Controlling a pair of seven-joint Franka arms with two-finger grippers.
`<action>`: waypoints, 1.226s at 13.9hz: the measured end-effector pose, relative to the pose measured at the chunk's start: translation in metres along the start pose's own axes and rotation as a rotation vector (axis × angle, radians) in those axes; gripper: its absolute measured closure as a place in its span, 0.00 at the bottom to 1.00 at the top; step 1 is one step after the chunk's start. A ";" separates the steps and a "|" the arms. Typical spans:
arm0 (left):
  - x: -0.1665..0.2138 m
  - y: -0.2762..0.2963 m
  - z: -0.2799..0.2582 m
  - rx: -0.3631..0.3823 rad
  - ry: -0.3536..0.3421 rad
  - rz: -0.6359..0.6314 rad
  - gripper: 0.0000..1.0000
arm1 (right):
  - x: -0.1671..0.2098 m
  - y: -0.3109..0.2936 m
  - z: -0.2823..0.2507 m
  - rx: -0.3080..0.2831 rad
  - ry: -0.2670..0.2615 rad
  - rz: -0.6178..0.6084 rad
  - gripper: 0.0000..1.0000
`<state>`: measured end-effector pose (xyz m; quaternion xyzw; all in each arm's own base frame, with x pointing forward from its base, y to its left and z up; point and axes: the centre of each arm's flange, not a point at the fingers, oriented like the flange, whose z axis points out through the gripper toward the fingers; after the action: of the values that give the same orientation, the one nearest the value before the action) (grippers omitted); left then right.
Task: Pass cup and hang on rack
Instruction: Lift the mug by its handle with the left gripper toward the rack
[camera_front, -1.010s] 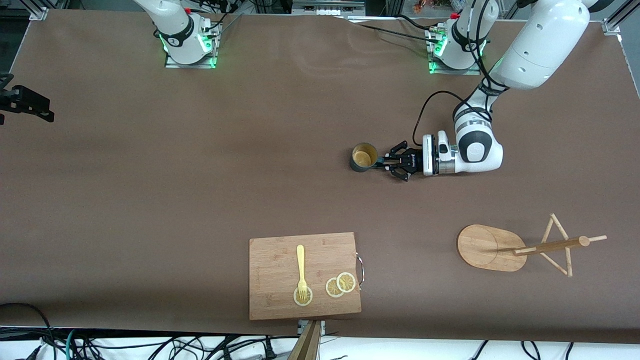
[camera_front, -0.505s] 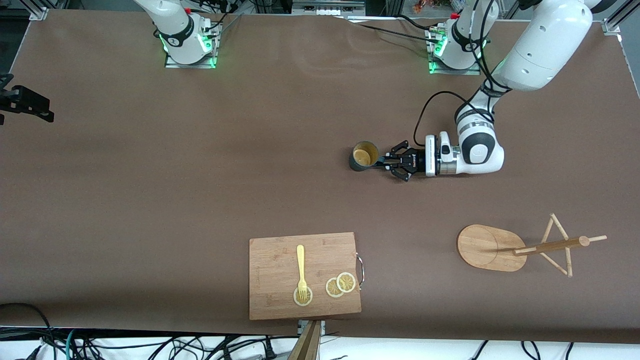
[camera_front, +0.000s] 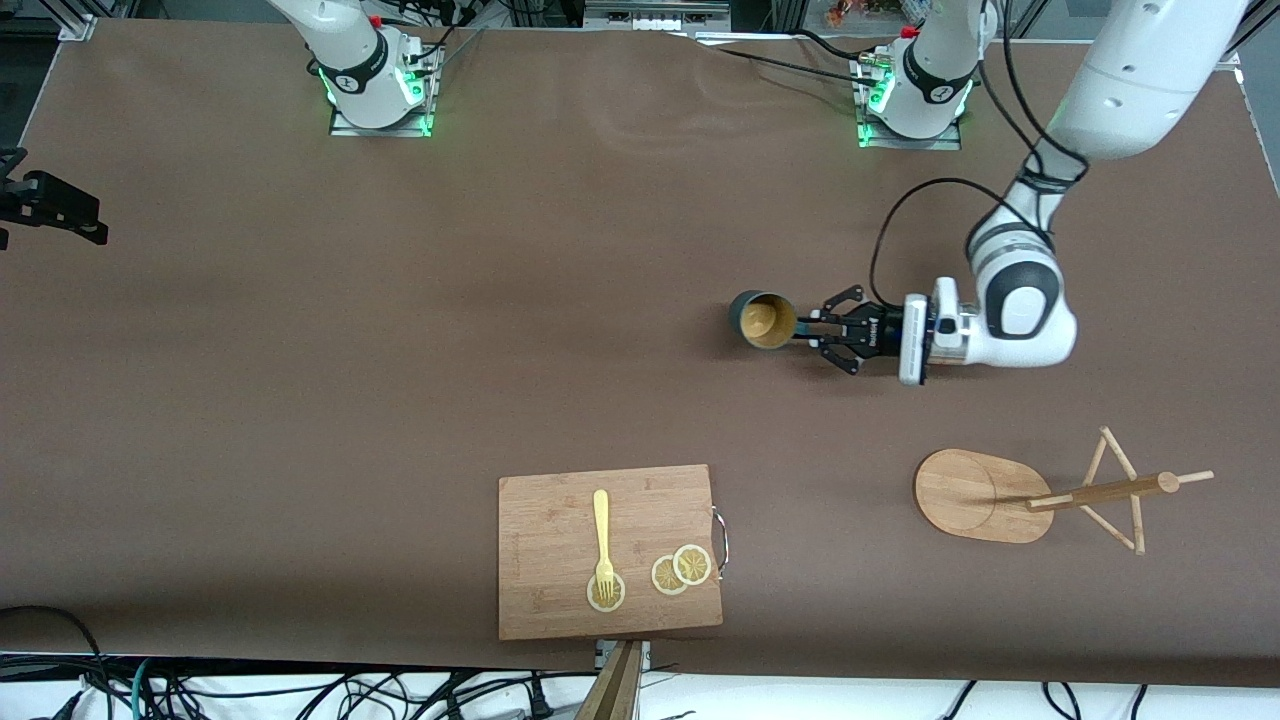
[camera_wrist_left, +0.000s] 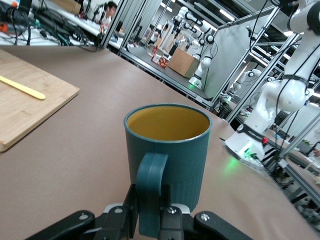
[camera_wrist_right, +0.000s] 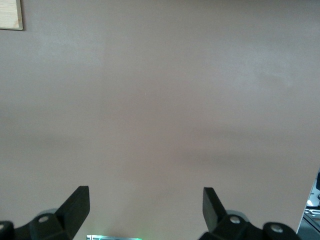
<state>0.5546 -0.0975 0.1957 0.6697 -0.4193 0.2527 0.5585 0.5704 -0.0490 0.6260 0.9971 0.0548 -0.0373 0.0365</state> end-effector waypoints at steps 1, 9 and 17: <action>0.010 -0.001 -0.018 -0.013 -0.014 -0.034 0.80 | 0.000 0.000 0.000 0.000 0.000 0.000 0.00; 0.017 0.003 -0.135 -0.058 -0.001 -0.261 0.80 | 0.000 0.000 0.000 0.000 0.000 0.000 0.00; 0.026 0.004 -0.196 -0.055 0.055 -0.612 0.80 | 0.000 0.000 0.000 0.000 0.000 0.000 0.00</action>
<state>0.5901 0.0828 0.2675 0.7425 -0.1896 0.0796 0.6376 0.5704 -0.0491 0.6260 0.9971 0.0546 -0.0372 0.0365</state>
